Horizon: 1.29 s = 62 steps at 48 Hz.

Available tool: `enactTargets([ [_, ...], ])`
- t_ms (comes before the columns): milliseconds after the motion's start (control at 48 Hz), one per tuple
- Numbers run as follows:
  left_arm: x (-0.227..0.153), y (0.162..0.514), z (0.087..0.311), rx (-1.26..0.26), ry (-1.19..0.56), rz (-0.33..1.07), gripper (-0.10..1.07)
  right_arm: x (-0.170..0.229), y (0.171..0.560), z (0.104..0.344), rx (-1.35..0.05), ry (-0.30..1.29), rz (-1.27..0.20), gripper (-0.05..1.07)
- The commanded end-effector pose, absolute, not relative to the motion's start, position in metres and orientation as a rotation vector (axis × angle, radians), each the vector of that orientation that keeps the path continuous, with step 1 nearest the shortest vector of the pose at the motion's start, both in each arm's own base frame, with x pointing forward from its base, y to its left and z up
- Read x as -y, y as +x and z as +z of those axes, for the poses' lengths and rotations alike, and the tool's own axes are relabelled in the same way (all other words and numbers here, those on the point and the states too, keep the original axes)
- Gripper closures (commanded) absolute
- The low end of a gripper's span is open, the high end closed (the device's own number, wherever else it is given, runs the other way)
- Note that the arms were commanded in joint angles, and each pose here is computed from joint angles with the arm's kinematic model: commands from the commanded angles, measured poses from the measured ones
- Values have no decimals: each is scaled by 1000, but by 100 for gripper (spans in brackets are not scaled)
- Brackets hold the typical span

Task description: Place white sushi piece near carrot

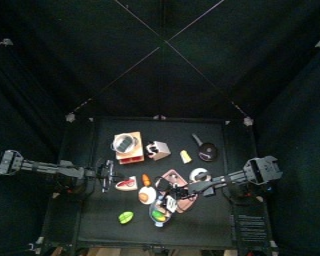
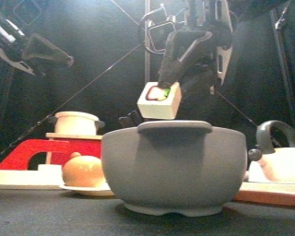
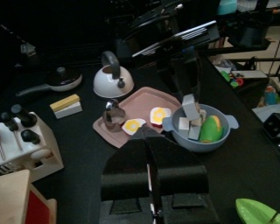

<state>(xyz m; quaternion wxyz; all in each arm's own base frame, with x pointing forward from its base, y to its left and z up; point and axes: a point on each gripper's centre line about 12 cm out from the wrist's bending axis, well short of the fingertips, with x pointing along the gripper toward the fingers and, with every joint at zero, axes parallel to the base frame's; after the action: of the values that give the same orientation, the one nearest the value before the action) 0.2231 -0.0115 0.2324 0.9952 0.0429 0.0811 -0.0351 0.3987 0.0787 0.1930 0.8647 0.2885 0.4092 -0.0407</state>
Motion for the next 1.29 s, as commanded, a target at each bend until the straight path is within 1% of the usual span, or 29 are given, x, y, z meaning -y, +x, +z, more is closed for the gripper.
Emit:
enactTargets([
  [0,11,226,238,-142,87,-69,100,-78,398,215,-798,618,-64,44],
  [125,11,226,238,-142,90,-70,100,-76,397,222,-778,614,-60,44],
  [250,10,226,239,-140,89,-64,100,-54,398,226,-750,608,-102,44],
  [438,9,225,238,-143,89,-61,100,-11,405,218,-737,576,-195,43],
  [521,10,225,239,-141,89,-62,100,9,409,210,-741,563,-242,43],
  [646,10,225,238,-143,88,-62,100,30,411,199,-757,534,-288,43],
  [771,10,225,237,-144,87,-61,100,36,419,191,-778,491,-298,43],
  [896,10,225,237,-146,87,-61,100,39,433,195,-798,421,-300,43],
  [1021,10,225,237,-146,84,-61,100,43,444,193,-872,340,-328,43],
  [1125,9,225,237,-146,83,-59,100,46,452,183,-950,271,-358,43],
  [1271,10,225,237,-146,85,-61,100,47,460,176,-992,221,-376,42],
])
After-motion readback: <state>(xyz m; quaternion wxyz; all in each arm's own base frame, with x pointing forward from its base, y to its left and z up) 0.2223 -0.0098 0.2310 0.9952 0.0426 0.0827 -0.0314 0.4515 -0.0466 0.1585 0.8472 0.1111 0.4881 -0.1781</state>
